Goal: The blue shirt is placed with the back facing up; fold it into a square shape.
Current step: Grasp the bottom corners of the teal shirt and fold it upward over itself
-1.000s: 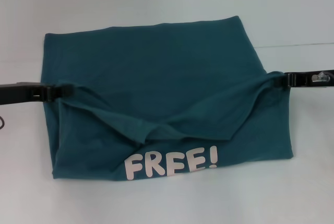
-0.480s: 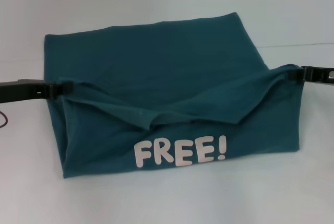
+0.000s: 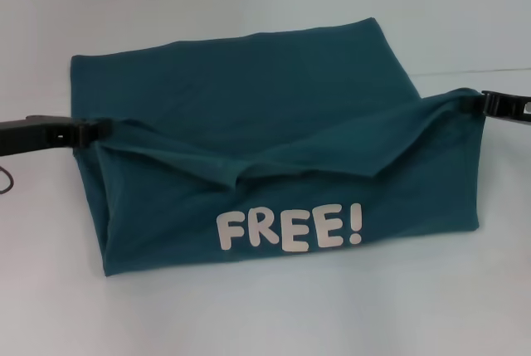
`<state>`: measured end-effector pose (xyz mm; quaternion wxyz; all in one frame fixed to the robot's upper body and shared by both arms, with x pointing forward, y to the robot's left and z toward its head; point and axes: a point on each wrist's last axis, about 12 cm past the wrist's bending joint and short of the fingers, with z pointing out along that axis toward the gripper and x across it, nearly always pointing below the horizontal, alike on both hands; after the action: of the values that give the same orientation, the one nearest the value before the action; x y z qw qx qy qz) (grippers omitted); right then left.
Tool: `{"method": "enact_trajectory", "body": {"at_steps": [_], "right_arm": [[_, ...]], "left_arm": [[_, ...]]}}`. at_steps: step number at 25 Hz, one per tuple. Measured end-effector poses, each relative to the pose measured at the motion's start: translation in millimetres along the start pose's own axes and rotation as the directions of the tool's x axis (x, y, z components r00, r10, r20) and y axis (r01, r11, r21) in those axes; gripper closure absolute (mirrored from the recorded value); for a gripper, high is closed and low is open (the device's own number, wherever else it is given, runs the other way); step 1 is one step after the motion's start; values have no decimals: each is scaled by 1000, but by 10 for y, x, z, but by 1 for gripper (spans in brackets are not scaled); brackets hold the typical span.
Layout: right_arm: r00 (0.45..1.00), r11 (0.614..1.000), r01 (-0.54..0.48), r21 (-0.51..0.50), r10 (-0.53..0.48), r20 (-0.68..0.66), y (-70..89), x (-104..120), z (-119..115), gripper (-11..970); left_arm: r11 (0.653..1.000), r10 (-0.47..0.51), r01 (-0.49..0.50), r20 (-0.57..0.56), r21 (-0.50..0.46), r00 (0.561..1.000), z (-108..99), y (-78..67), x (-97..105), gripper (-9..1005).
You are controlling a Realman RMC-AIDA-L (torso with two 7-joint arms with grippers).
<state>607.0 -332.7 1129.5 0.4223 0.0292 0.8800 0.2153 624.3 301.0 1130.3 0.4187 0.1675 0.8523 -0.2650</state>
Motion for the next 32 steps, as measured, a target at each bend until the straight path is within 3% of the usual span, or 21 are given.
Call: {"method": "enact_trajectory", "body": {"at_steps": [10,18,22,26,32], "right_arm": [[1000,1000,19,6,-20,15,81,-54,168,901],[997,997,64,44,-65,39,112,-54,389,873],[993,993,99,65,-103,57,137,-77,456,763],[991,992,108,67,-112,69,170,-122,479,652],[990,991,124,51,-127,65,233,-151,505,368]], "left_arm": [[996,44,-43,9,-81,999,179,12,27,915],[973,66,-58,31,-222,997,320,54,47,907],[962,72,-61,34,-264,997,365,71,50,903],[949,73,-56,44,-311,996,370,116,46,782],[946,68,-52,41,-319,997,400,118,58,537]]}}
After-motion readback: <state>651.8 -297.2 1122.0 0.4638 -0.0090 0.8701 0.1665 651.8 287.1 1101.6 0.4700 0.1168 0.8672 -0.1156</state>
